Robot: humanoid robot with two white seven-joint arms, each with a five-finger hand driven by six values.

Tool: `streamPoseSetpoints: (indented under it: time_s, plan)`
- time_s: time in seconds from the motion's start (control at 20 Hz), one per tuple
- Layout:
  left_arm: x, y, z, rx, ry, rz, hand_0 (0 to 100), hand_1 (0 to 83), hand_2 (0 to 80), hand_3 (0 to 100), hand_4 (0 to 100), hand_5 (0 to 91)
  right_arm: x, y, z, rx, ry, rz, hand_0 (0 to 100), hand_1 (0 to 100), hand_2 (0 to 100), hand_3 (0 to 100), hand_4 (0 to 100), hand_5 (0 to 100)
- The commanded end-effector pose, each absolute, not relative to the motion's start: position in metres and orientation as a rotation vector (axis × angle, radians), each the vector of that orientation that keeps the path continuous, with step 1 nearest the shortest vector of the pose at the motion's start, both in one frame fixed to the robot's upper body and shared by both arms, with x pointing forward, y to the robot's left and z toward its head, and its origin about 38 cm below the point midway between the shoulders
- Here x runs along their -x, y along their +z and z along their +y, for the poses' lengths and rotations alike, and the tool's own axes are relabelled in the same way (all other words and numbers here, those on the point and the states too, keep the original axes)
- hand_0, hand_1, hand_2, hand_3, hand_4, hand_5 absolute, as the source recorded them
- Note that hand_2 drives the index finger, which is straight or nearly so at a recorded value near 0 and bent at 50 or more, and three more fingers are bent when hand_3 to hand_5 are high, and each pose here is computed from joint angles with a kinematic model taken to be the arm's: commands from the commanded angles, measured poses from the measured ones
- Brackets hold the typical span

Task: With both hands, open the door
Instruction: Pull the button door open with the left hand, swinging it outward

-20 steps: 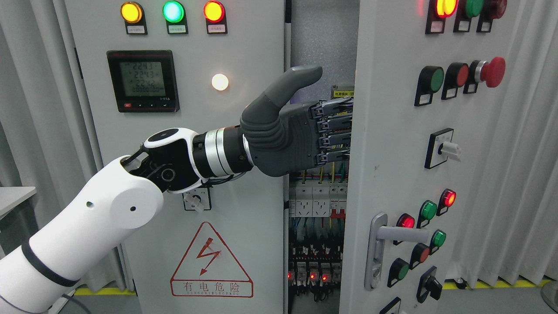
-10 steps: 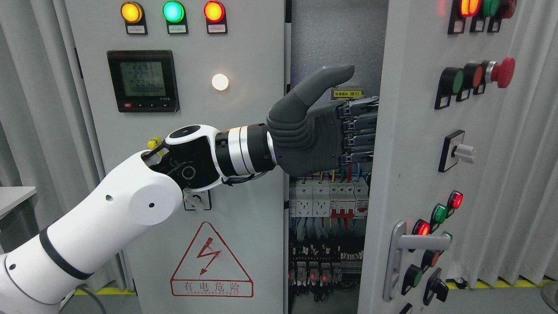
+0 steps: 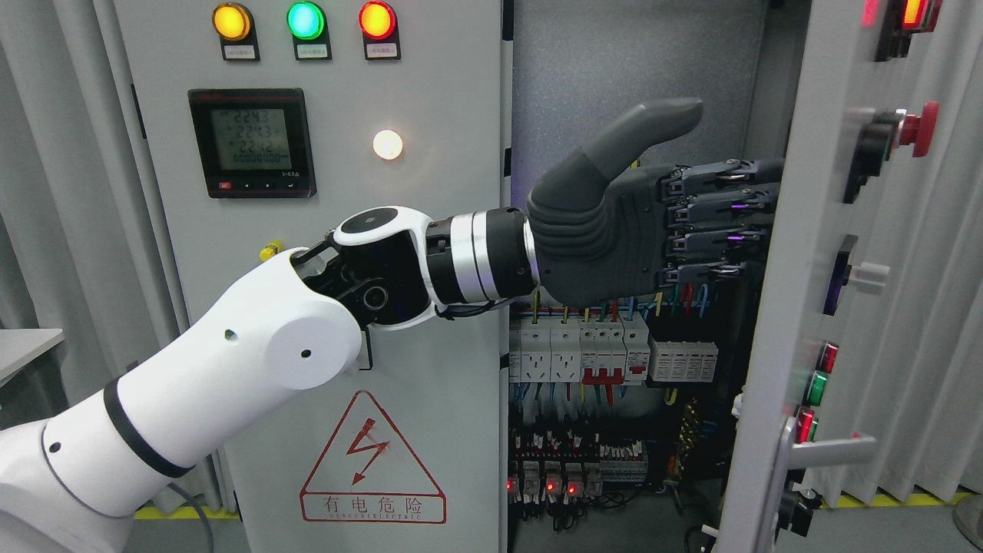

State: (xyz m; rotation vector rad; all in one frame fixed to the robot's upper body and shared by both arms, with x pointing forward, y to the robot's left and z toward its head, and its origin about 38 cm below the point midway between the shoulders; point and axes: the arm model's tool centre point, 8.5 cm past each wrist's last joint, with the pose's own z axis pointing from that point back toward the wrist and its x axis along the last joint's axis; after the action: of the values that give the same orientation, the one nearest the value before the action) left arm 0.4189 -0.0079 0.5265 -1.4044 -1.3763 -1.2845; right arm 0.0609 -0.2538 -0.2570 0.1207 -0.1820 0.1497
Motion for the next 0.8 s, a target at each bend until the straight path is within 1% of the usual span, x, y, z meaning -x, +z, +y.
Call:
streamPoseSetpoints:
  time_s: [0.0,0.2,0.35,0.75]
  plan:
    - [-0.396,0.515,-0.051,1.455,-1.363,-1.299,30,0.0,2.7,3,4,0.0,-0.061,-0.257,-0.255,-0.118,0.121,-0.187,22,0,0,0,0,0]
    - [-0.388,0.519,-0.063,1.469,-1.386,-1.295,30,0.0,2.8,3,4,0.0,-0.061,-0.257,-0.255,-0.118,0.123,-0.186,22,0,0,0,0,0]
    - [-0.383,0.521,-0.073,1.477,-1.376,-1.316,30,0.0,2.7,3,4,0.0,-0.061,-0.257,-0.255,-0.118,0.121,-0.187,22,0,0,0,0,0]
    - [-0.361,0.507,-0.108,1.466,-1.482,-1.277,30,0.0,2.8,3,4,0.0,-0.061,-0.257,-0.255,-0.118,0.121,-0.187,22,0,0,0,0,0]
